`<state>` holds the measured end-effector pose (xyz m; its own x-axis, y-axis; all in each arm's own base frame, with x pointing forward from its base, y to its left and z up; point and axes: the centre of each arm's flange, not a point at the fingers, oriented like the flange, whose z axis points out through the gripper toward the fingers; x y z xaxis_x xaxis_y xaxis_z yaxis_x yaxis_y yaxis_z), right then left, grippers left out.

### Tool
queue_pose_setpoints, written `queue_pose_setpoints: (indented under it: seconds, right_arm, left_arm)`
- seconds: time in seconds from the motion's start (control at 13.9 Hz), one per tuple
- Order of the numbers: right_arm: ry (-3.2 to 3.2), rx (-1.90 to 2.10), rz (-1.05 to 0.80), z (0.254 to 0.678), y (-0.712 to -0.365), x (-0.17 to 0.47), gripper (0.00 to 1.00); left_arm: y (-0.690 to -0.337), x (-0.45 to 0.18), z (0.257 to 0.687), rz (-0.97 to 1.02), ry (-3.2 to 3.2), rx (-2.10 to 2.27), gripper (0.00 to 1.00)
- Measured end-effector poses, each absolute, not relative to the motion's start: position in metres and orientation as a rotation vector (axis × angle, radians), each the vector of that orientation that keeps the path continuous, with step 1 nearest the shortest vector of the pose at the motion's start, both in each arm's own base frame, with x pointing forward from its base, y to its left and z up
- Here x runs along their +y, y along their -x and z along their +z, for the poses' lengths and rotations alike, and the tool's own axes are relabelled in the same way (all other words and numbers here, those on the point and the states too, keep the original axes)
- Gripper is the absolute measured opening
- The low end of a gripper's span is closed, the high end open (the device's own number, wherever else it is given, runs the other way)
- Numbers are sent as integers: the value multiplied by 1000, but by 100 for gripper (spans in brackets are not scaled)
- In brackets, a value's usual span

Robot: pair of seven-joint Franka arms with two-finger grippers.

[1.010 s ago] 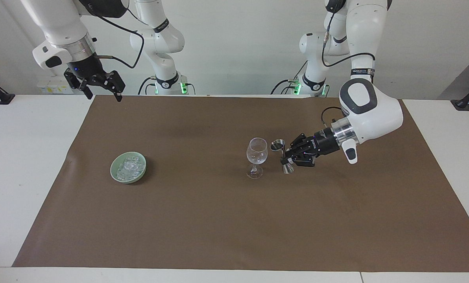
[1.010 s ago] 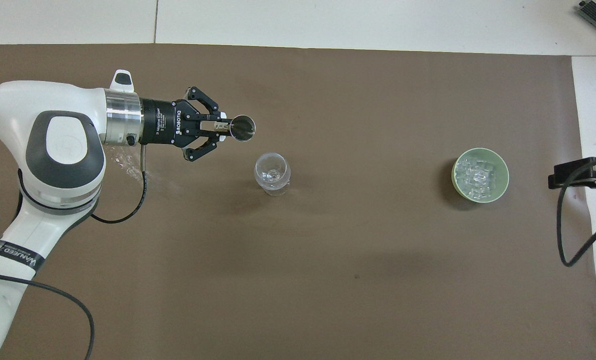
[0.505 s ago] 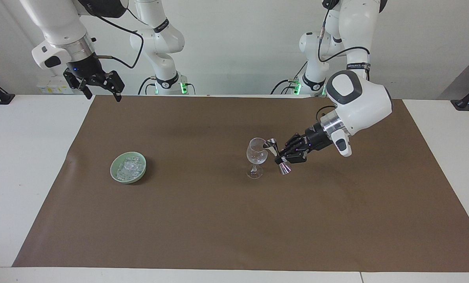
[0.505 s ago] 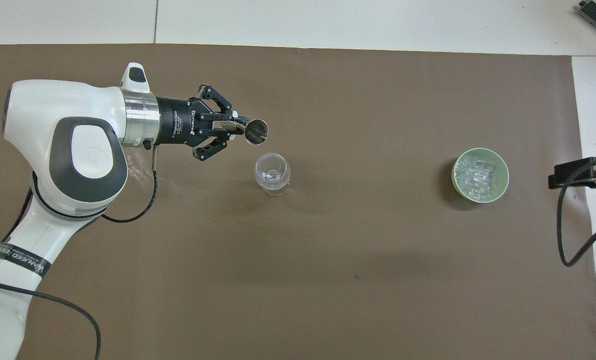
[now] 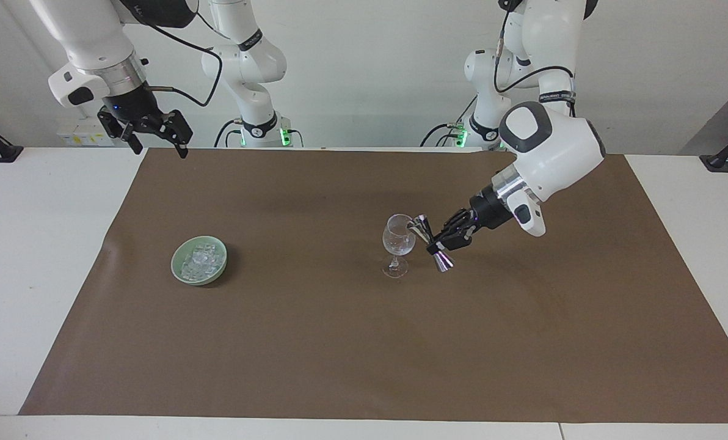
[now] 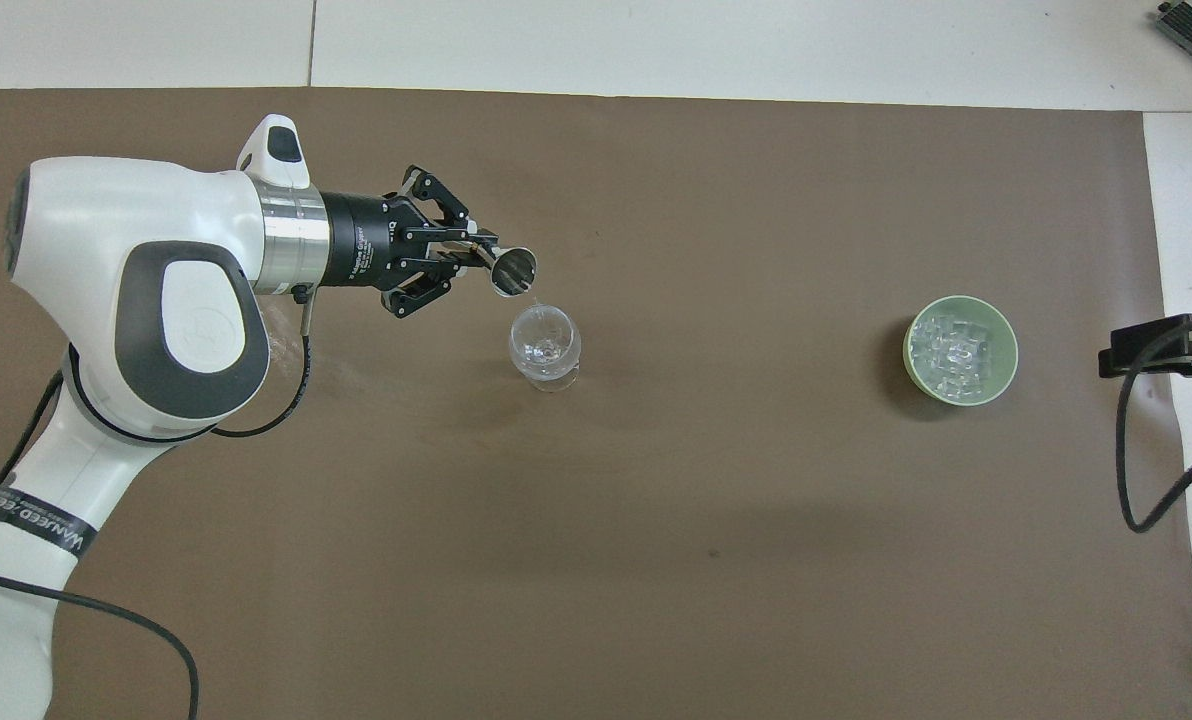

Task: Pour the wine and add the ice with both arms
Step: 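Tilt the bottle mouth down over the wine glass with the left gripper, then hold the bottle tilted over the glass with the left gripper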

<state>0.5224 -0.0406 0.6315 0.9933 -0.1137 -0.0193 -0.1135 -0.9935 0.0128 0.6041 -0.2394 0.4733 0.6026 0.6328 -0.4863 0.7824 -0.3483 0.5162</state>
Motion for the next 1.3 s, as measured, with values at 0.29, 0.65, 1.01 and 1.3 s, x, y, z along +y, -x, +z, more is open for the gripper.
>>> queue_pose_setpoints:
  seconds: [0.29,0.65,1.01,1.3]
  right_arm:
    - [-3125,-179,-31,632,-522,-41,100]
    - [-3125,-181,-31,632,-522,-41,100]
    - [-3125,-181,-31,632,-522,-42,100]
    - [-3125,-181,-30,632,-522,-42,100]
  left_arm:
    - [-603,-242,477,-230,-2112,1087,20]
    - [-595,-251,490,-140,-2226,1001,20]
    - [-592,-255,496,-100,-2258,973,20]
    - [-592,-259,497,-72,-2261,962,20]
